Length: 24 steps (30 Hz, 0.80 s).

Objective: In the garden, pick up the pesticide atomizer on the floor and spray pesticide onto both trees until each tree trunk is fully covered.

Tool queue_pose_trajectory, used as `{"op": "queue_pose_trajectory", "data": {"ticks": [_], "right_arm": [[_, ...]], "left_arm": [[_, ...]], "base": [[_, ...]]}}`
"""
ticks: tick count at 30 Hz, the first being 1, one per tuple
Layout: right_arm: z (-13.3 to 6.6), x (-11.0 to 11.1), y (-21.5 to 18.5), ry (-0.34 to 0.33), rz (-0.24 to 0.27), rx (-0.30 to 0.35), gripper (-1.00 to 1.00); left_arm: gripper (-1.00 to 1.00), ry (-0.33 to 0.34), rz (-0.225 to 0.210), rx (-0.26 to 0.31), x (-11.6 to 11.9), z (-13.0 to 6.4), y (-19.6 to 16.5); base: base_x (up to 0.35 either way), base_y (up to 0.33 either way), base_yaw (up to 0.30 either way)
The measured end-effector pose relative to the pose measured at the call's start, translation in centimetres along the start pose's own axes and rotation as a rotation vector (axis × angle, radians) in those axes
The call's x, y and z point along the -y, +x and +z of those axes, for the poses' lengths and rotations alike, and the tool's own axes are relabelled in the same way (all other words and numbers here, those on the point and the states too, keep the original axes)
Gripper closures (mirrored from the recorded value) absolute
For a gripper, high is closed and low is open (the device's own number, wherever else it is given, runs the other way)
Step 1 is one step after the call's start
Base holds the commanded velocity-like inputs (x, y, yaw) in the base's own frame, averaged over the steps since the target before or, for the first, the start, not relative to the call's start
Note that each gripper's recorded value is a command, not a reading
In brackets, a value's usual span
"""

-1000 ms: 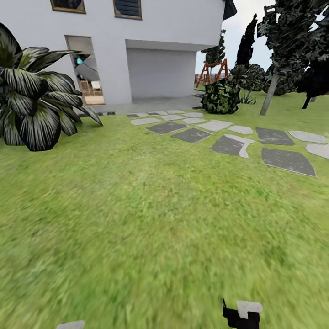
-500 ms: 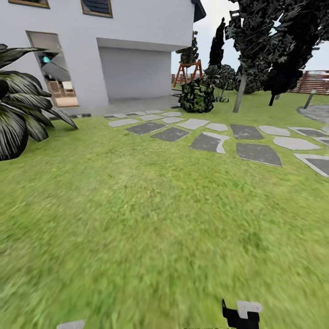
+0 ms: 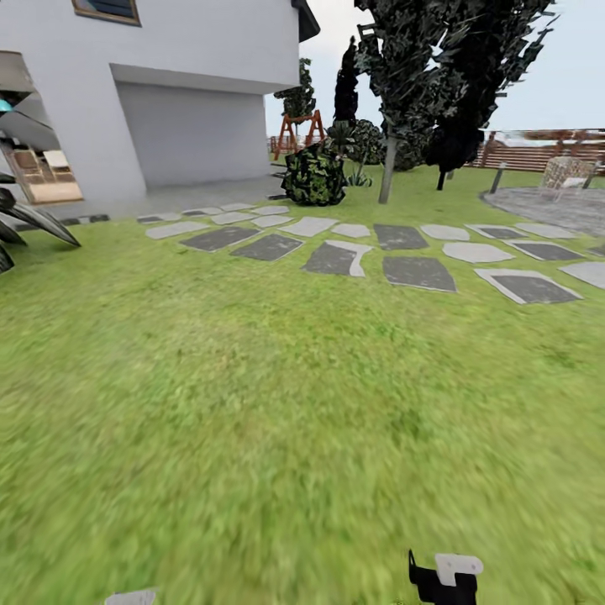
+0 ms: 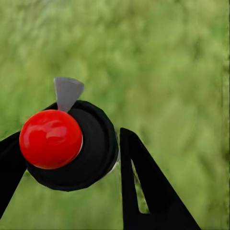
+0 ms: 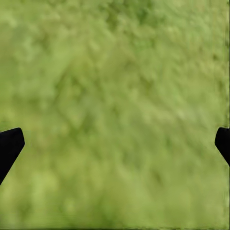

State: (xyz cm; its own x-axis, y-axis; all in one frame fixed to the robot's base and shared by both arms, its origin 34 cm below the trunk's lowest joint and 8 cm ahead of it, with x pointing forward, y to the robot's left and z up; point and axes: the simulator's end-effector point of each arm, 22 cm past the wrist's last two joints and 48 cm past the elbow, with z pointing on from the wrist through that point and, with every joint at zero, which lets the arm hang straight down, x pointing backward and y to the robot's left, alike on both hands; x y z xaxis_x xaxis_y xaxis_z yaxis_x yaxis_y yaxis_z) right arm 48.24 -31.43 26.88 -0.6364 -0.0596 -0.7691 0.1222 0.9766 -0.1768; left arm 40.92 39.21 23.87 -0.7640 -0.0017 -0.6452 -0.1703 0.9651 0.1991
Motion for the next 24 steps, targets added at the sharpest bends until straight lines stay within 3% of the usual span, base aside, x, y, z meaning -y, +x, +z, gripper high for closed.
{"op": "queue_pose_trajectory", "data": {"ticks": [10, 24], "right_arm": [[0.0, 0.0, -0.01, 0.0, 0.0, 0.0, -1.0], [-0.01, 0.0, -0.01, 0.0, 0.0, 0.0, -1.0]], "left_arm": [[1.0, 0.0, 0.0, -0.001, 0.01, 0.0, 0.01], [1.0, 0.0, 0.0, -0.001, 0.0, -0.01, 0.02]], "base": [[0.026, -0.269, -0.3], [0.133, -0.269, -0.3]]}}
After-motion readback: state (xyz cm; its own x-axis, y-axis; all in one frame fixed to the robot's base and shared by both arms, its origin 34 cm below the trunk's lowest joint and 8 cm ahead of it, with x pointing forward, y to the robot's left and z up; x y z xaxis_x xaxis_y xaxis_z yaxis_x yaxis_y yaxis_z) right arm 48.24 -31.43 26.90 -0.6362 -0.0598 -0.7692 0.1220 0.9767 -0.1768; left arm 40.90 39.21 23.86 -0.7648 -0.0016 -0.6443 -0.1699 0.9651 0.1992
